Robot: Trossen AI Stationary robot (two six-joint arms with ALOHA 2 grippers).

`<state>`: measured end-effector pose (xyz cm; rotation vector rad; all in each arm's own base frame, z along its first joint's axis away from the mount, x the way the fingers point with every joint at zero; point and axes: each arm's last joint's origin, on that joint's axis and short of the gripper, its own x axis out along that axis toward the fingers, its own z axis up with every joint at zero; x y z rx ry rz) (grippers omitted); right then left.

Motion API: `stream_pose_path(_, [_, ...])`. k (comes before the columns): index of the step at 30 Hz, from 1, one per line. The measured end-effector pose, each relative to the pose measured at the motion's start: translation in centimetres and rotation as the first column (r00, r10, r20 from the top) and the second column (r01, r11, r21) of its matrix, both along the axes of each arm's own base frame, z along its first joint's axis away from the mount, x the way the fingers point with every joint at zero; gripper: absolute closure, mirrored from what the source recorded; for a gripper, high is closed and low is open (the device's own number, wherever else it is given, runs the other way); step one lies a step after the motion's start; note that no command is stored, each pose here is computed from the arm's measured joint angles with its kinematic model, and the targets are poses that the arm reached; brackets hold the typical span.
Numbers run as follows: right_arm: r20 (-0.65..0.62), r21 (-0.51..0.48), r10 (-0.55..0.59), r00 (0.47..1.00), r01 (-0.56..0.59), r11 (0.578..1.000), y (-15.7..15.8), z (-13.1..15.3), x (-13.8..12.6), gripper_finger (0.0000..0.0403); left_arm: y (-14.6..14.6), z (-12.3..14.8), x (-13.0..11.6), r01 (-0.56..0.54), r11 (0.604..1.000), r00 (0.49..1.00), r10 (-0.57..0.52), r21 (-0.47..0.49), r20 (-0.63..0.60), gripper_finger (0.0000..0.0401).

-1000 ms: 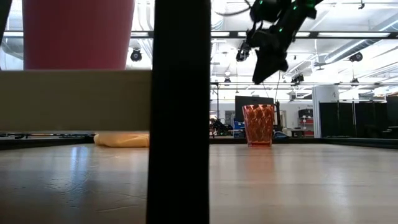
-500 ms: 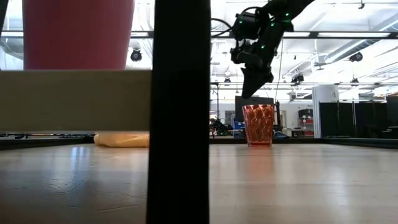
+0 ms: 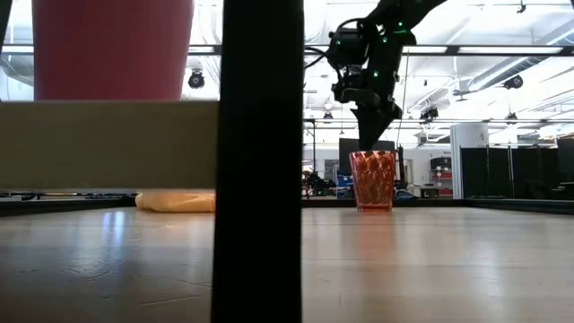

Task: Stack small to large cups/mugs on shelf
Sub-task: Put the orange cup on the shelf

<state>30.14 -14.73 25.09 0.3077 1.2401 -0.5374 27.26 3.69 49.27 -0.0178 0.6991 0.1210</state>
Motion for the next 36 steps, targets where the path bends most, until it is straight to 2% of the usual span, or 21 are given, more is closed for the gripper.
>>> stream_pose_path(8, [0.023, -0.040, -0.020, 1.000, 0.021, 0.999, -0.4, 0.5, 0.2, 0.0312, 0.0, 0.0, 0.0, 0.000, 1.000, 1.000, 0.000, 0.000, 0.001, 0.0345])
stream_pose_path(14, [0.061, 0.014, -0.029, 0.998, 0.028, 1.000, -0.3, 0.7, 0.3, 0.0312, 0.0, 0.0, 0.0, 0.000, 1.000, 1.000, 0.000, 0.000, 0.001, 0.0345])
stream_pose_path(20, [0.043, 0.035, -0.053, 0.998, 0.051, 0.998, -0.2, 0.0, 0.0, 0.0312, 0.0, 0.0, 0.0, 0.000, 1.000, 1.000, 0.000, 0.000, 0.001, 0.0345])
stream_pose_path(30, [0.045, 0.024, -0.059, 0.997, 0.058, 0.998, -0.2, -0.4, 0.0, 0.0312, 0.0, 0.0, 0.0, -0.001, 1.000, 1.000, 0.001, 0.000, 0.001, 0.0345])
stream_pose_path(36, [0.052, 0.038, -0.107, 0.993, 0.105, 0.994, -0.1, -1.3, -0.1, 0.0312, 0.0, 0.0, 0.0, -0.001, 1.000, 1.000, 0.001, 0.001, 0.002, 0.0345])
